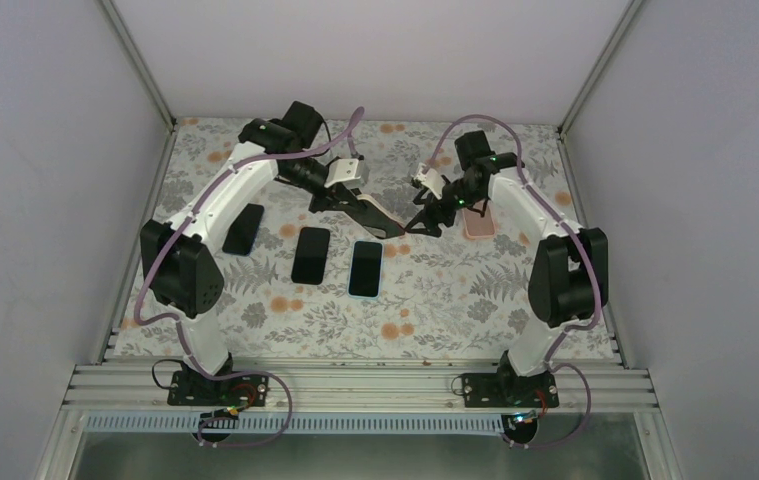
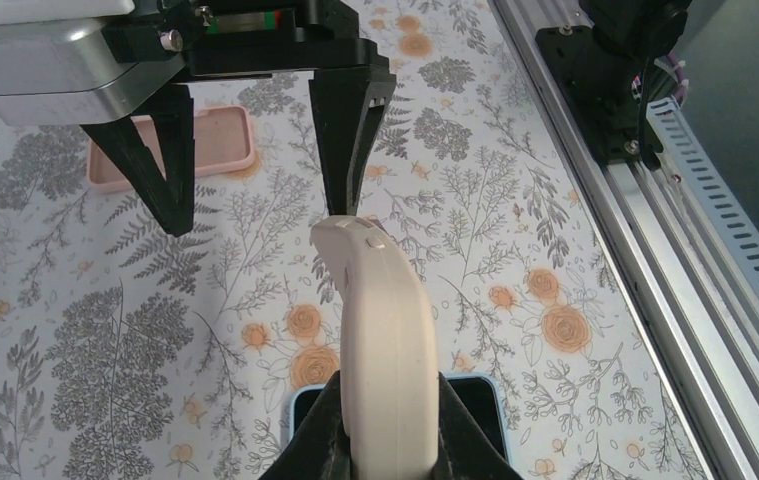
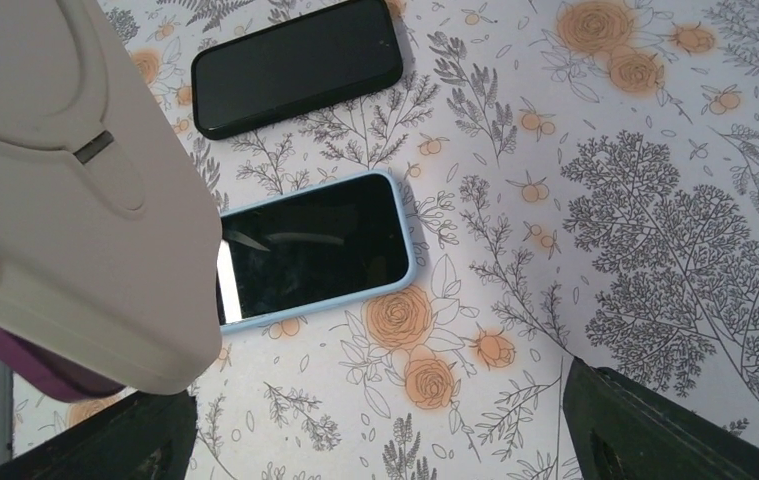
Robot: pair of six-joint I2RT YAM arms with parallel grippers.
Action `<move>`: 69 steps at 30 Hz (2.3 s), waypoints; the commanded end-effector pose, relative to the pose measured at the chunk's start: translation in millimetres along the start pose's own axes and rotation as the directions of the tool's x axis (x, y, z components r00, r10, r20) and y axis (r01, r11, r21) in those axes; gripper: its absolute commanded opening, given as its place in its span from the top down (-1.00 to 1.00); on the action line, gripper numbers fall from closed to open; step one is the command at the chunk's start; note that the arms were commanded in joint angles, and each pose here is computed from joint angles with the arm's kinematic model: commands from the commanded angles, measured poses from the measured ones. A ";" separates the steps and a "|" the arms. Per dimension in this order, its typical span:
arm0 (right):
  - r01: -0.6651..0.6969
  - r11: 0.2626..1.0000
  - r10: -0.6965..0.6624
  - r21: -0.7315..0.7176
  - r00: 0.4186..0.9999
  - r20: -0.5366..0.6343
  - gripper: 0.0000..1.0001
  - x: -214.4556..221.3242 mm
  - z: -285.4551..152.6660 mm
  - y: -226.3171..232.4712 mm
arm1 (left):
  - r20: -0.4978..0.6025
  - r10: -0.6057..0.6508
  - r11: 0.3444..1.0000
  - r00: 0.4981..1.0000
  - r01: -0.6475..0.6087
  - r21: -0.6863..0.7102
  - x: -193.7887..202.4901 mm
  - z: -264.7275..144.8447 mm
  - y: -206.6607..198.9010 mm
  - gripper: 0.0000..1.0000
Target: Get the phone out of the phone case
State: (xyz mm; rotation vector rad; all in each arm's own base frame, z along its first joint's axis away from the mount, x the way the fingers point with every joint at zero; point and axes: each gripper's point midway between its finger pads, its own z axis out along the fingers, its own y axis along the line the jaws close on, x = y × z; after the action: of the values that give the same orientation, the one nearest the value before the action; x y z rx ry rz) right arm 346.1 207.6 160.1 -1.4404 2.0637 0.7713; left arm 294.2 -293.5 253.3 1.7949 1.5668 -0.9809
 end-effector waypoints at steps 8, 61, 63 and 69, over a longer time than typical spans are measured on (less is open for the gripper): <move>0.116 0.992 -0.111 -0.038 0.986 0.125 -0.88 -54.5 0.4 32.4 | 0.176 -0.086 0.973 0.981 0.044 0.227 -42.0 10.4 -42.2 0.95; -0.548 0.822 0.435 0.157 0.781 0.448 0.93 -129.8 -65.7 -81.8 | -0.095 0.151 0.332 0.984 -0.141 -0.933 -64.5 -40.4 101.2 -1.00; -0.543 0.826 0.432 0.153 0.783 0.447 0.93 -134.8 -62.3 -79.2 | -0.068 0.125 0.285 0.990 -0.102 -0.953 -60.7 -39.1 112.6 -1.00; -0.521 0.840 0.415 0.152 0.797 0.439 0.93 -143.6 -45.4 -62.7 | 0.003 0.148 0.265 0.989 -0.037 -0.964 -59.9 -23.8 118.4 -1.00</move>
State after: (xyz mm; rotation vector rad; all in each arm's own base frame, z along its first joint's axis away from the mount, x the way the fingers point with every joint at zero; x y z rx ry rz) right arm 449.7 231.6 247.9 -0.5400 2.2269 0.8300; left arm 406.9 -322.9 269.0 1.0443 1.5212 0.1298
